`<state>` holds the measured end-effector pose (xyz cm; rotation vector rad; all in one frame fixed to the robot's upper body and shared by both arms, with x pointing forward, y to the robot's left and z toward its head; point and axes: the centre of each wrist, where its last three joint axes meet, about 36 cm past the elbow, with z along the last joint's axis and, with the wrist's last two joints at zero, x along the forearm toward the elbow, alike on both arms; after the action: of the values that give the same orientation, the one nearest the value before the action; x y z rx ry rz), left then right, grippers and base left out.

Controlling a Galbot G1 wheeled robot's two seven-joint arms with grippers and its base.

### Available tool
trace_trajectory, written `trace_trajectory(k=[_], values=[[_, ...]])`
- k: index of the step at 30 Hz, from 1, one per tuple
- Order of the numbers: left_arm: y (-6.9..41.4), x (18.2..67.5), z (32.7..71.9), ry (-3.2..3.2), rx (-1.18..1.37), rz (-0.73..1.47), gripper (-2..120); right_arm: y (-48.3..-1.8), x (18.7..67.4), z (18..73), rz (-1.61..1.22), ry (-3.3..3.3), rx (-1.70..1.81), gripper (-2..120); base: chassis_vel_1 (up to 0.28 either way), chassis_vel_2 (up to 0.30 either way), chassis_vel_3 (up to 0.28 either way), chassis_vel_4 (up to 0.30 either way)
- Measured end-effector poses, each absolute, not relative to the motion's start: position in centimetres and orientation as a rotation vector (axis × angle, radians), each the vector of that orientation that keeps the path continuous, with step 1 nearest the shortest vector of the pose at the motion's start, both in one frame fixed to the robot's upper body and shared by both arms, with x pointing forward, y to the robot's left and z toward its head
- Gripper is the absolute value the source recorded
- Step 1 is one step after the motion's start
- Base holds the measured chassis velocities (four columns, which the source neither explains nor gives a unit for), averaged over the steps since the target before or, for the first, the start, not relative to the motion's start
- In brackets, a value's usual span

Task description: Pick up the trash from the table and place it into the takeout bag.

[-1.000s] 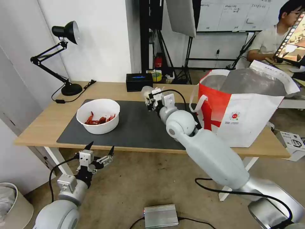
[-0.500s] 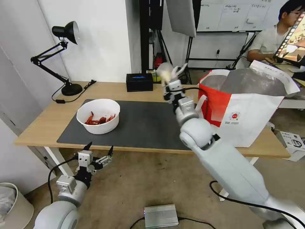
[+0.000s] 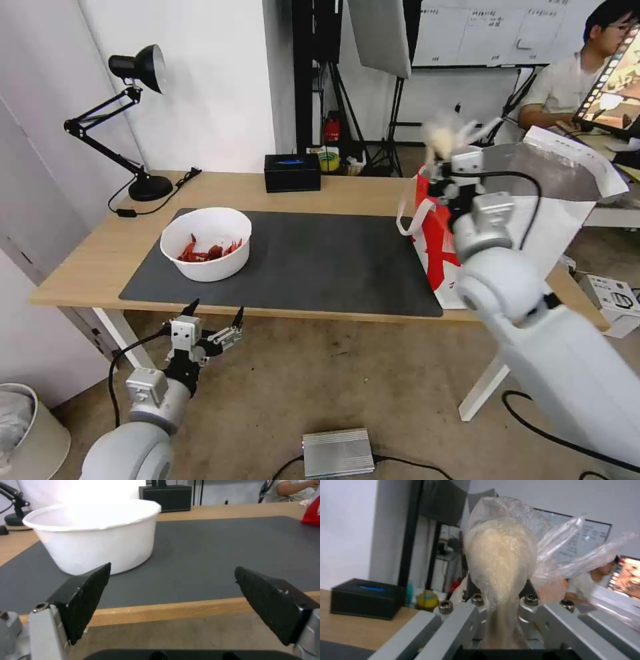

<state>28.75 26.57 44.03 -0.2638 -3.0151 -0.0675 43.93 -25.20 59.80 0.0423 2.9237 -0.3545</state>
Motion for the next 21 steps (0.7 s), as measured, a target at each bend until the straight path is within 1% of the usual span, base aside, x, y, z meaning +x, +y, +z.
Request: trace_trajectory(k=[2,4,7,14,21], values=[[26.1,28.8,44.0,-3.015,-0.287,-0.062,100,-27.5,42.9,60.4,-0.352,2.938,0.09,6,0.0,0.0,0.0,0.0],[26.0,29.0,43.9,-3.014,-0.296,-0.059,100,-28.1,42.7,60.6,-0.351,2.941,0.106,6,0.0,0.0,0.0,0.0],[25.9,29.3,43.4,-3.001,-0.314,-0.067,100,-30.5,42.5,61.5,-0.332,2.955,0.17,6,0.0,0.0,0.0,0.0],[25.5,29.6,43.1,-2.994,-0.332,-0.059,100,-32.2,43.4,61.4,-0.326,2.987,0.217,6,0.0,0.0,0.0,0.0],[25.9,29.9,43.0,-2.99,-0.337,-0.071,100,-32.9,44.6,61.0,-0.317,3.007,0.242,6,0.0,0.0,0.0,0.0]])
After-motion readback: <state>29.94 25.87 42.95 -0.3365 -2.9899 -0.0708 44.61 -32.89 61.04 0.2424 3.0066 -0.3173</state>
